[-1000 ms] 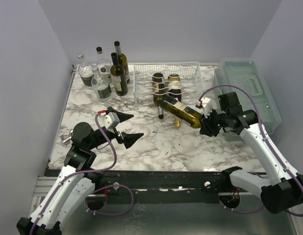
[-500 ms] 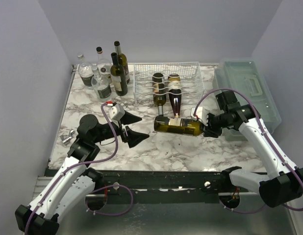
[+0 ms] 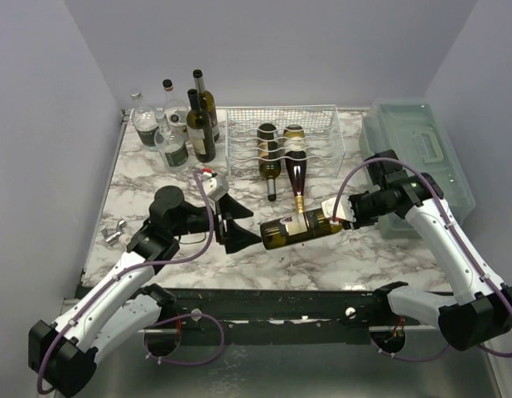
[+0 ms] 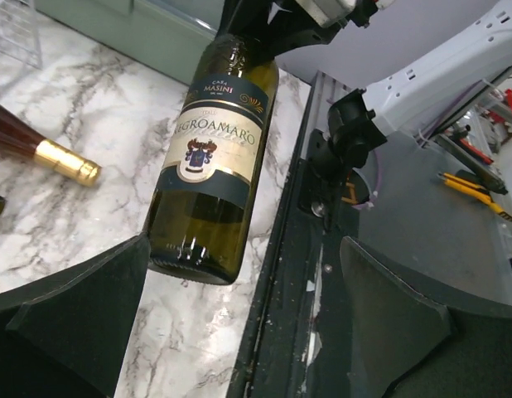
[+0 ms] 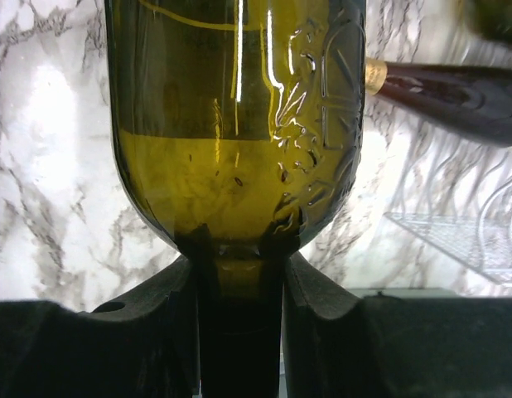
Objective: Take the wine bottle off the wine rack
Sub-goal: Pick up the wine bottle from the wine rack.
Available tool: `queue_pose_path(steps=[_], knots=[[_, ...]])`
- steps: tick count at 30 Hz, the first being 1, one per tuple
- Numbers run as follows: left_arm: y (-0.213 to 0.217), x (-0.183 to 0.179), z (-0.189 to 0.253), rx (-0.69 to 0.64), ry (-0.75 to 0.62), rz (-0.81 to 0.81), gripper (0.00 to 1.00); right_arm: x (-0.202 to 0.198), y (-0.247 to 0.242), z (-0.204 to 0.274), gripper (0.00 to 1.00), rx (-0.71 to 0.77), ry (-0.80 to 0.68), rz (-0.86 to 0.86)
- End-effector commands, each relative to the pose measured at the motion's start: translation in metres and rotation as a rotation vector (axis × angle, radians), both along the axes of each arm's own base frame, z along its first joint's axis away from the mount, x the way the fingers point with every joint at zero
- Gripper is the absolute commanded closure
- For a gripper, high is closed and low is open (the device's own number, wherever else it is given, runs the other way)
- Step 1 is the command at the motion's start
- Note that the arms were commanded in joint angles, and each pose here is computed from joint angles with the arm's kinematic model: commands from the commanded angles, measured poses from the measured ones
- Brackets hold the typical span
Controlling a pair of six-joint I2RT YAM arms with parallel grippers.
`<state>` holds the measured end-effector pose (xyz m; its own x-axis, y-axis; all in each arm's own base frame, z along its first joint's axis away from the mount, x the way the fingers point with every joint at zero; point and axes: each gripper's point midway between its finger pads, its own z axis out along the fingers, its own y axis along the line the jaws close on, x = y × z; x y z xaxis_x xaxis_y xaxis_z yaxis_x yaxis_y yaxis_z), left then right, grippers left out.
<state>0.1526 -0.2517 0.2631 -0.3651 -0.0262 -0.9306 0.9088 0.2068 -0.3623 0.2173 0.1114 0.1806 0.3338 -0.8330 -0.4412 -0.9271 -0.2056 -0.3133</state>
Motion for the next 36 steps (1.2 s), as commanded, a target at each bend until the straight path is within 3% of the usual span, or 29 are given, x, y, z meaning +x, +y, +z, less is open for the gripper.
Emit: queue_pose_path(steps=[1, 23, 36], knots=[[-0.016, -0.005, 0.012, -0.007, 0.038, -0.089, 0.01, 0.011, 0.018, 0.028, 1.0, 0.041, -0.147, 0.167], [-0.1, 0.015, -0.029, 0.096, 0.198, -0.202, 0.01, 0.017, 0.035, 0.046, 1.0, -0.114, -0.364, 0.461], [-0.144, 0.006, -0.033, 0.036, 0.253, -0.289, 0.01, 0.009, 0.047, 0.062, 1.0, -0.079, -0.436, 0.519]])
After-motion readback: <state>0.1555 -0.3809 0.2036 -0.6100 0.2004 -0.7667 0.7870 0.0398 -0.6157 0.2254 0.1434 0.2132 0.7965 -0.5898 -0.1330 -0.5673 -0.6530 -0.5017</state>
